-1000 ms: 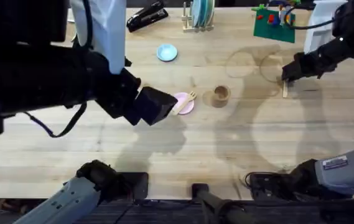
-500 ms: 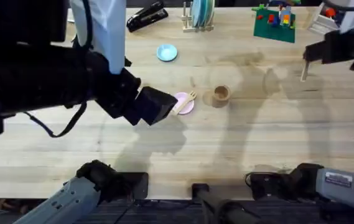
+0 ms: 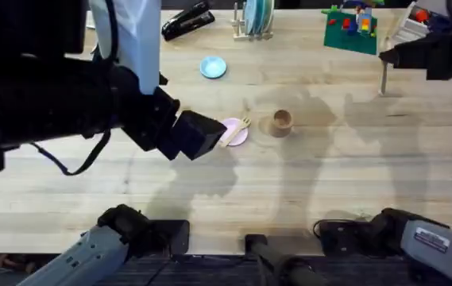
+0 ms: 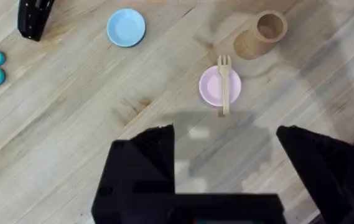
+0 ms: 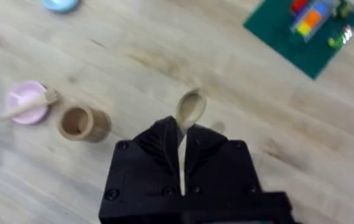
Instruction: Pick up a utensil and set it on the pink plate, then put the other utensil in the container.
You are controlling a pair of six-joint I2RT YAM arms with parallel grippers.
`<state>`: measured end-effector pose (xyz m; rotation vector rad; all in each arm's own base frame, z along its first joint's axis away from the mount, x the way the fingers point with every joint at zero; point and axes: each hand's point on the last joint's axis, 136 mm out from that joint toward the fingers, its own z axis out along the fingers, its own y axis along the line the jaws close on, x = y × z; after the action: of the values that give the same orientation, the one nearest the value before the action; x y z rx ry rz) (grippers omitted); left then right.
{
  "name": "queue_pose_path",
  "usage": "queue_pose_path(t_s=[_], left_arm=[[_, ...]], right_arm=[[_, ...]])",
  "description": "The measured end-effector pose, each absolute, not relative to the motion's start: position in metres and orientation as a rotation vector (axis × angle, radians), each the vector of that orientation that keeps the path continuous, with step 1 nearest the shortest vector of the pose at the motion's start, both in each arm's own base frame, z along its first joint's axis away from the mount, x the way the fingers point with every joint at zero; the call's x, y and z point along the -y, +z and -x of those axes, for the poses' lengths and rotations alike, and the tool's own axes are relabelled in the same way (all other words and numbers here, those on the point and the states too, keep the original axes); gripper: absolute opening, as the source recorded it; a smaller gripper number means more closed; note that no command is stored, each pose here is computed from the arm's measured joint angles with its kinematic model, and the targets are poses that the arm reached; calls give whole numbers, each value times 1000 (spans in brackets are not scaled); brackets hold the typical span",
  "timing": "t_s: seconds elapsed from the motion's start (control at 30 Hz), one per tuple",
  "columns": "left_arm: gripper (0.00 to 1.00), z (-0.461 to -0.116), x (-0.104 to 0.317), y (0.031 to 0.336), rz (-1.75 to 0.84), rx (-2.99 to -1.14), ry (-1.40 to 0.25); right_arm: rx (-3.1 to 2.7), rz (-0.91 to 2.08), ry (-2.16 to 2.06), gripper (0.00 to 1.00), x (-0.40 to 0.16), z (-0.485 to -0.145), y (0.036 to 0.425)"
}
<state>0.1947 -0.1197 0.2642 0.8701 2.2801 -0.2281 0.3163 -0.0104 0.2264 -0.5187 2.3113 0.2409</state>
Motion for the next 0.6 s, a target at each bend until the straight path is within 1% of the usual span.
queue_pose_path(t_s=[0.33, 0.6], left_arm=[[993, -195, 120, 264, -870, -2280, -228], [993, -195, 120, 264, -870, -2280, -228]], right_arm=[[-2066, 565, 466, 29, 14, -313, 257], [-1883, 644, 712, 29, -4, -320, 261]])
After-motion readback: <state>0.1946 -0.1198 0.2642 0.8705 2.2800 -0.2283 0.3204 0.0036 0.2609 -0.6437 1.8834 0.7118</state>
